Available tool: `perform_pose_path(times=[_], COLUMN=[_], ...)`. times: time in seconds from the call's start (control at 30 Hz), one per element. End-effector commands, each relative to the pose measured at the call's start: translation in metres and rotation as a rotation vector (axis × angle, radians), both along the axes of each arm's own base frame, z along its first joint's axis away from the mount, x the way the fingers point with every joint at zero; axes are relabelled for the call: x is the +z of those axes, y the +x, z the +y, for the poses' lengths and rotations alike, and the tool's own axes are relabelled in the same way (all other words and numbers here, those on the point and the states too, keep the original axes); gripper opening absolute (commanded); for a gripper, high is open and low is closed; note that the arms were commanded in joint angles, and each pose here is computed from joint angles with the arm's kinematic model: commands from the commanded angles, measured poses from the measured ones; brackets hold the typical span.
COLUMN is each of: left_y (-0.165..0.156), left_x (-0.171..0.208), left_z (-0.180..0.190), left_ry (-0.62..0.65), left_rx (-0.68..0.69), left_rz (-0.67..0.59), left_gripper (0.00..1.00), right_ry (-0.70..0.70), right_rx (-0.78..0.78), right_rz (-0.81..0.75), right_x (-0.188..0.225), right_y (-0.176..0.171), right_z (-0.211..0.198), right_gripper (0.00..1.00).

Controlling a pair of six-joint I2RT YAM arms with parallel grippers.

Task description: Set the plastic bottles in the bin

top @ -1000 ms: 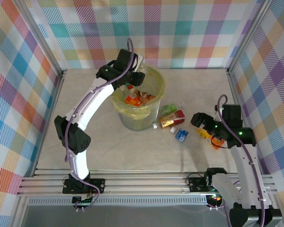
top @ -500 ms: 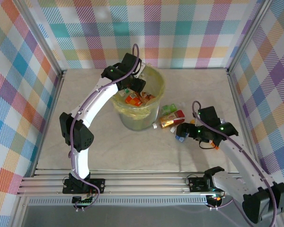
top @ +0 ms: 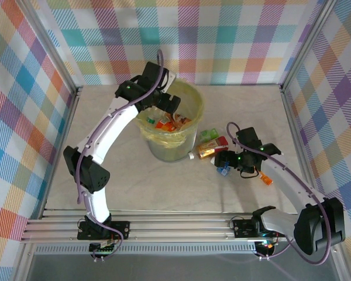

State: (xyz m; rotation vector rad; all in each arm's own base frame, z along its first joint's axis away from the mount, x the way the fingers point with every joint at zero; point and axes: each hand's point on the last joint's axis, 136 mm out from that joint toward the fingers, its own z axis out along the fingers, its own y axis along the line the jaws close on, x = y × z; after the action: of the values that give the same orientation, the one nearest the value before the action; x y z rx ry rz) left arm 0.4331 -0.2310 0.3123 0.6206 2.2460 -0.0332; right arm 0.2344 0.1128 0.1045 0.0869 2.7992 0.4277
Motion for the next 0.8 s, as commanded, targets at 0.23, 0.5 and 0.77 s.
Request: perform_pose_path(times=[0.23,0.5,0.77], left_y=[-0.061,-0.108,-0.133], left_x=[0.062,0.083,0.08], left_z=[0.011,0.032,0.055], left_ry=[-0.218,-0.43,-0.533], left_rx=[-0.017,0.01,0.072], left_rz=[-0.072,-0.166,-0.215], left_gripper=[1.0,1.0,1.0], right_ry=[-0.043,-0.119,-0.121], right_rx=[0.048,0.062,0.096], right_rz=[-0.003,-0.003,0.032], right_x=[-0.005,-0.007,-0.019], right_y=[0.016,0.029,0.033], right_z=[0.003,-0.004,0.001], right_gripper=[1.0,1.0,1.0])
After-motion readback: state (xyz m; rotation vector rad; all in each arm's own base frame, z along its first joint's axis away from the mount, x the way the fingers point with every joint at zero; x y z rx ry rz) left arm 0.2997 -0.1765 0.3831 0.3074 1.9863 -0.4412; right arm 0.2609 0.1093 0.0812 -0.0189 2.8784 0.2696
